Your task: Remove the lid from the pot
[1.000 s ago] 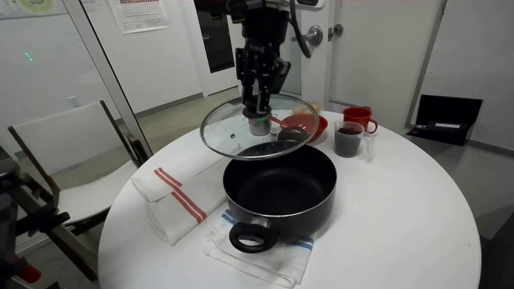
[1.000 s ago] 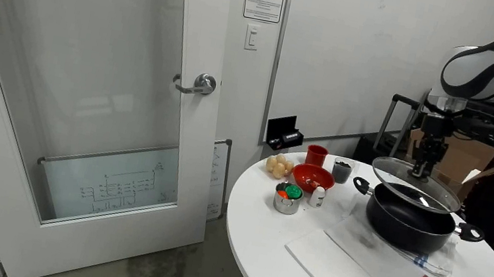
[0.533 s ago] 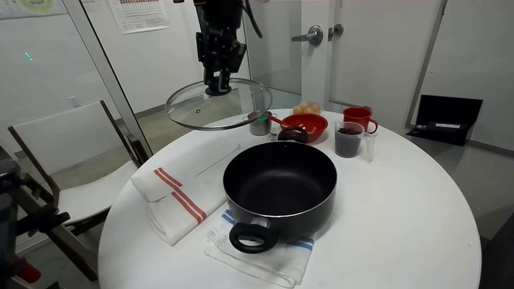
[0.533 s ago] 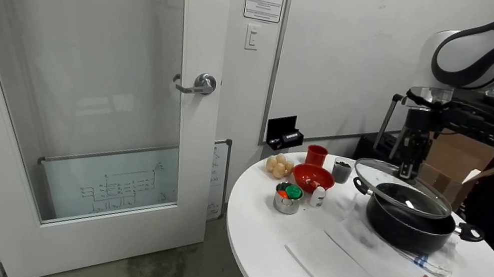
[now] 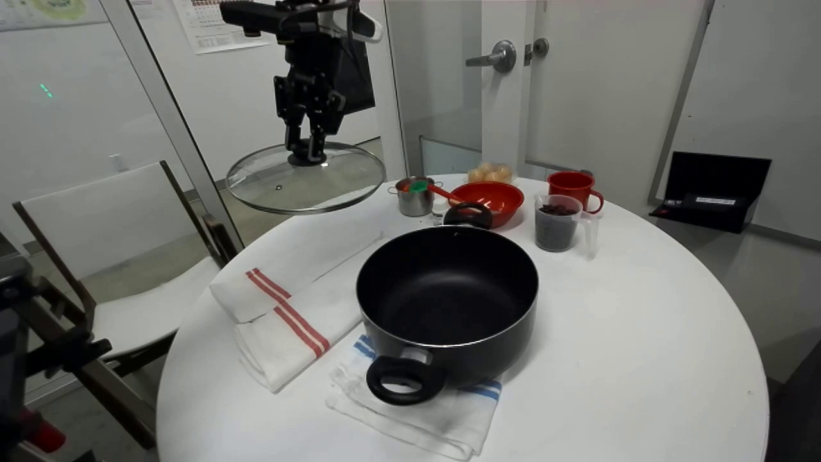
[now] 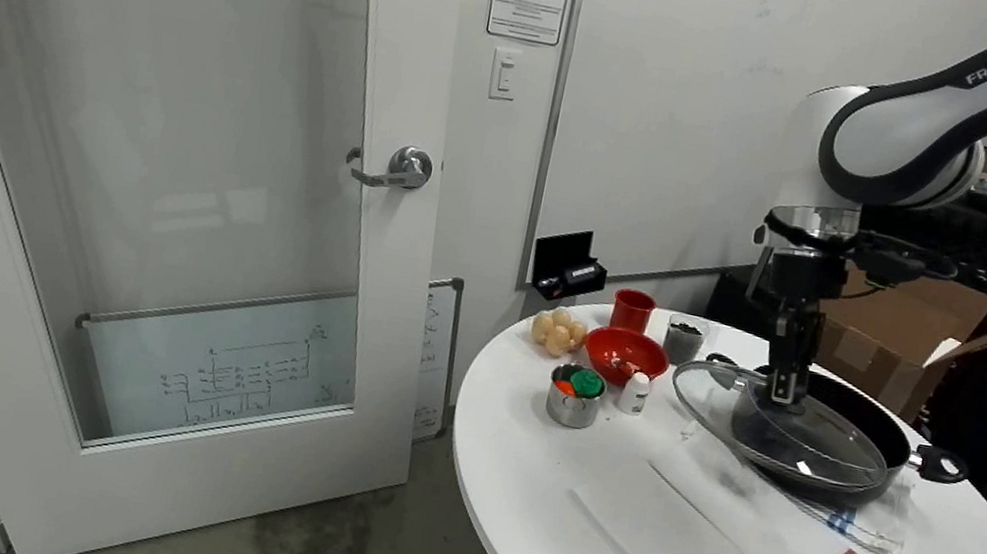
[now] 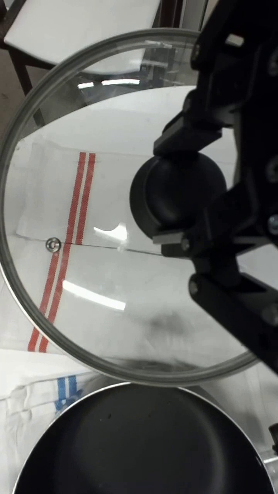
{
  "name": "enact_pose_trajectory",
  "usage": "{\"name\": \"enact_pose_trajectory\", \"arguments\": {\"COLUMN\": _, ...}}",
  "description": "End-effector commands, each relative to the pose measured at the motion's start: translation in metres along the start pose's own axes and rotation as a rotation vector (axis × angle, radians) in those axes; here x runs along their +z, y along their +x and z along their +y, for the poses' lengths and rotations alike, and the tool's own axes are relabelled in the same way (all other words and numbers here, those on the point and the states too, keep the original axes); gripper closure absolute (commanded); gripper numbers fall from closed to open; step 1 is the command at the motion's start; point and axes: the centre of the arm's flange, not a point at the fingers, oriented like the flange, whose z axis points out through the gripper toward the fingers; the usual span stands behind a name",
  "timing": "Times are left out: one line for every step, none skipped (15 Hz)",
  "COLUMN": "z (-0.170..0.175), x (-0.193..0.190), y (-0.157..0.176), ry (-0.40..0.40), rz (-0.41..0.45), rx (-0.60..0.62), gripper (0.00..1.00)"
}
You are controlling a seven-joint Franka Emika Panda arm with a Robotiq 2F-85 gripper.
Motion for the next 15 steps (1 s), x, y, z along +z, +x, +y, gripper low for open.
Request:
{"name": "enact_pose_trajectory", "arguments": {"z": 0.002, "x": 0.014, "y": 0.031, "ry": 0.004, "rz": -0.014, "rx": 0.005, "gripper": 0.75}}
{"name": "enact_pose_trajectory", "arguments": {"z": 0.005, "x": 0.022, "y": 0.038, "ry": 0.006, "rz": -0.017, "rx": 0.014, "gripper": 0.75}}
{"name": "enact_pose_trajectory", "arguments": {"z": 0.008, "x": 0.031, "y": 0.047, "ry": 0.007, "rz": -0.016, "rx": 0.024, "gripper": 0.75}}
{"name": "enact_pose_trajectory", "arguments": {"z": 0.011, "x": 0.039, "y": 0.054, "ry": 0.009, "rz": -0.016, "rx": 0.033, "gripper": 0.75}}
{"name": "enact_pose_trajectory", "arguments": {"z": 0.012, "x": 0.047, "y": 0.060, "ry": 0.011, "rz": -0.015, "rx": 0.038, "gripper": 0.75}}
{"name": "enact_pose_trajectory", "arguments": {"z": 0.013, "x": 0.054, "y": 0.065, "ry": 0.010, "rz": -0.016, "rx": 0.039, "gripper": 0.75}}
{"name": "enact_pose_trajectory", "arguments": {"z": 0.013, "x": 0.063, "y": 0.071, "ry": 0.013, "rz": -0.019, "rx": 0.041, "gripper": 0.75}}
{"name": "enact_pose_trajectory", "arguments": {"z": 0.012, "x": 0.069, "y": 0.075, "ry": 0.015, "rz": -0.023, "rx": 0.041, "gripper": 0.75}}
{"name": "enact_pose_trajectory", "arguments": {"z": 0.012, "x": 0.077, "y": 0.080, "ry": 0.015, "rz": -0.027, "rx": 0.042, "gripper": 0.75}}
{"name": "enact_pose_trajectory", "arguments": {"z": 0.012, "x": 0.083, "y": 0.084, "ry": 0.015, "rz": -0.026, "rx": 0.043, "gripper": 0.75}}
{"name": "enact_pose_trajectory", "arguments": {"z": 0.012, "x": 0.088, "y": 0.089, "ry": 0.015, "rz": -0.026, "rx": 0.048, "gripper": 0.75}}
{"name": "enact_pose_trajectory", "arguments": {"z": 0.013, "x": 0.093, "y": 0.092, "ry": 0.014, "rz": -0.025, "rx": 0.055, "gripper": 0.75}}
{"name": "enact_pose_trajectory", "arguments": {"z": 0.013, "x": 0.097, "y": 0.096, "ry": 0.012, "rz": -0.022, "rx": 0.062, "gripper": 0.75}}
{"name": "enact_pose_trajectory", "arguments": {"z": 0.014, "x": 0.103, "y": 0.100, "ry": -0.002, "rz": -0.007, "rx": 0.073, "gripper": 0.75}}
{"name": "enact_pose_trajectory", "arguments": {"z": 0.015, "x": 0.107, "y": 0.103, "ry": -0.016, "rz": 0.007, "rx": 0.087, "gripper": 0.75}}
